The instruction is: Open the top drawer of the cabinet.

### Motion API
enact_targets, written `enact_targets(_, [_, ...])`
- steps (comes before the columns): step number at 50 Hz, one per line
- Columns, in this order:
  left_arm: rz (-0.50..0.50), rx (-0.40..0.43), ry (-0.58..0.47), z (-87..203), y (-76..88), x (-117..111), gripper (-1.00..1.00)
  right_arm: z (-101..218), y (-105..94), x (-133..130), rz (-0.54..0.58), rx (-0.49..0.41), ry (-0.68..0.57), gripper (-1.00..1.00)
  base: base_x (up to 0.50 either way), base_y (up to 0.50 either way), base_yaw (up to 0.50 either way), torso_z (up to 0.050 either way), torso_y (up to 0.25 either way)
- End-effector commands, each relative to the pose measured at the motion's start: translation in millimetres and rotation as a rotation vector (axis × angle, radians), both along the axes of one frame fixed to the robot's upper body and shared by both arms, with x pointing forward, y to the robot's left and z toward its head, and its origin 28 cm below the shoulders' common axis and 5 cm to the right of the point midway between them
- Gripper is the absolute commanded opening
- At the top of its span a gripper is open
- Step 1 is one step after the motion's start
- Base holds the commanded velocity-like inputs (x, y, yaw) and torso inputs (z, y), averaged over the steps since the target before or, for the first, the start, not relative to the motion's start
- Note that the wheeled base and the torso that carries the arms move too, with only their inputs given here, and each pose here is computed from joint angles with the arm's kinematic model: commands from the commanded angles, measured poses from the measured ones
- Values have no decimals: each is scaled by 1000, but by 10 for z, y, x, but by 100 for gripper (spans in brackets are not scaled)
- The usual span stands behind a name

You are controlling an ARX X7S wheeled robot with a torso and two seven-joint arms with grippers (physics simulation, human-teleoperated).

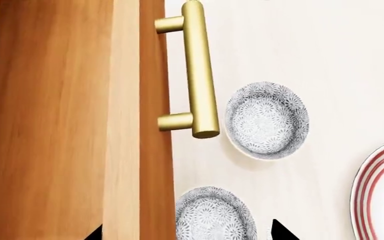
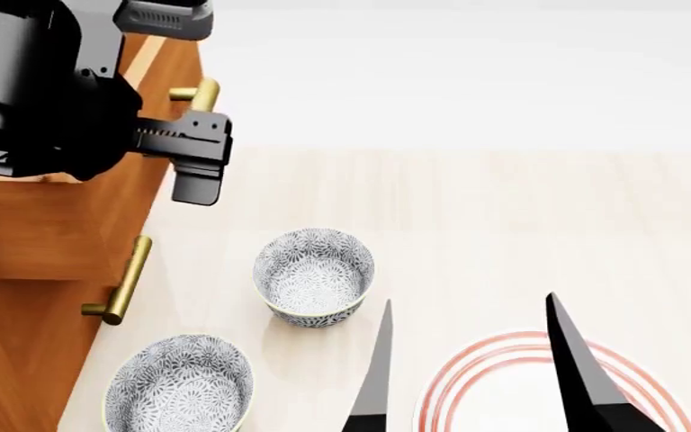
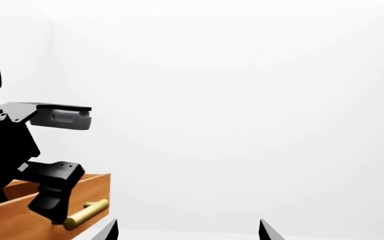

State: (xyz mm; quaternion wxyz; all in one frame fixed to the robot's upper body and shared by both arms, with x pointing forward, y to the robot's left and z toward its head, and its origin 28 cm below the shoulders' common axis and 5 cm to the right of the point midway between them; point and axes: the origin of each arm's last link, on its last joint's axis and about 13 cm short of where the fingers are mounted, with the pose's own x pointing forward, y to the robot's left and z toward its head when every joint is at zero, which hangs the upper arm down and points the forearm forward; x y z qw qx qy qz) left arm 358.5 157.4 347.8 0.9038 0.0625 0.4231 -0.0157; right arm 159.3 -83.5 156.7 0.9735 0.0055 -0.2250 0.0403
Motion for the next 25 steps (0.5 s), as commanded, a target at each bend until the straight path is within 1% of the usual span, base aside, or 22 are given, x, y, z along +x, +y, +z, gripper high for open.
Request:
enact_targets(1, [-95,-36,-24,57,-156,-135,100,3,-5,1,-1,0,-2,100,0,0,0,0,0])
enact_targets(7, [-114,-34,-20,24,-201,-165,100,17,-8,-6,-2,3,-5,100,0,0,0,0,0])
enact_targets(12, [-125,-51,-16,7,-242,-185,100,29,-8,-12,-3,2,-7,100,0,0,0,0,0])
enact_targets(17, [-146,-63,-7,-7,-305,-219,100,28,-15,-9,-3,3,-8,100,0,0,0,0,0])
enact_targets(21, [-155,-48,-8,-49,-350,-247,100,26,-14,-9,-2,3,-8,100,0,0,0,0,3])
enact_targets(25, [-177,-62,7,-75,-405,-281,100,35,-14,-19,-2,4,-11,100,0,0,0,0,0])
